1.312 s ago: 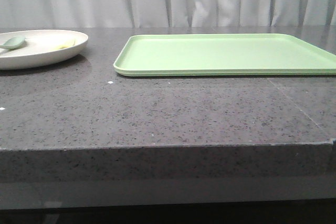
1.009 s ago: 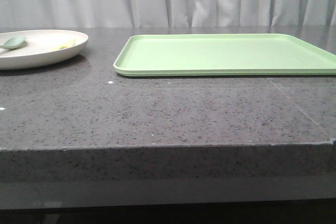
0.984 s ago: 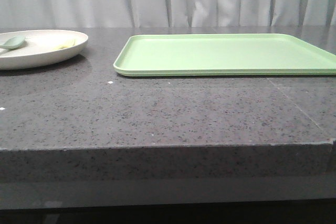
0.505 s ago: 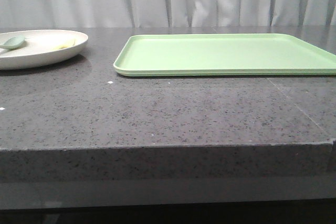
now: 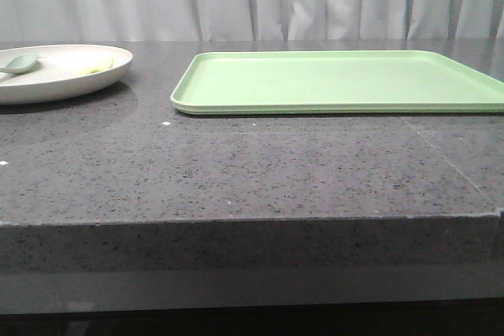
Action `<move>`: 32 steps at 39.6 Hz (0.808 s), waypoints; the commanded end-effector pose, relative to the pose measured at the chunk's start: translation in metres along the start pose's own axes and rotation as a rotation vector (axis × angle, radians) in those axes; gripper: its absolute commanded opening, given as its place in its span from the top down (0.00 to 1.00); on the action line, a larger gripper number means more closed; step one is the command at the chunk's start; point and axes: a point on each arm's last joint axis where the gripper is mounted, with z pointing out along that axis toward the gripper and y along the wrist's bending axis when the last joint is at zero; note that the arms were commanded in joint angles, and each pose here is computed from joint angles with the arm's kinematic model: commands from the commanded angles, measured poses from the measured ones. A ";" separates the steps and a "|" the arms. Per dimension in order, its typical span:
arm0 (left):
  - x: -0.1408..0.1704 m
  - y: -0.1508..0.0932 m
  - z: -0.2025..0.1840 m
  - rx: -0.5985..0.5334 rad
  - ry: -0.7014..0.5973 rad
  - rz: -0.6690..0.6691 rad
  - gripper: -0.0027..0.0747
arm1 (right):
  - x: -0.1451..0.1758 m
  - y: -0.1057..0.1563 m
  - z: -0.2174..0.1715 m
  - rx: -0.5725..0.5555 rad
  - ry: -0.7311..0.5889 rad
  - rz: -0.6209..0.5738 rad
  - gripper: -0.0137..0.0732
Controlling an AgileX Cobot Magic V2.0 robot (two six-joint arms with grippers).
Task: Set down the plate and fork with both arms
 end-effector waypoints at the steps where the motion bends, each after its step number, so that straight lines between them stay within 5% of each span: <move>1: -0.030 -0.001 0.013 0.010 0.048 -0.019 0.99 | -0.032 0.003 0.009 -0.001 -0.021 -0.016 0.92; 15: -0.026 -0.001 0.061 0.012 0.275 -0.027 0.99 | -0.040 0.004 0.056 0.017 0.162 -0.019 0.92; 32: -0.019 0.000 0.073 0.010 0.329 -0.030 0.99 | -0.033 0.003 0.070 0.024 0.228 -0.019 0.92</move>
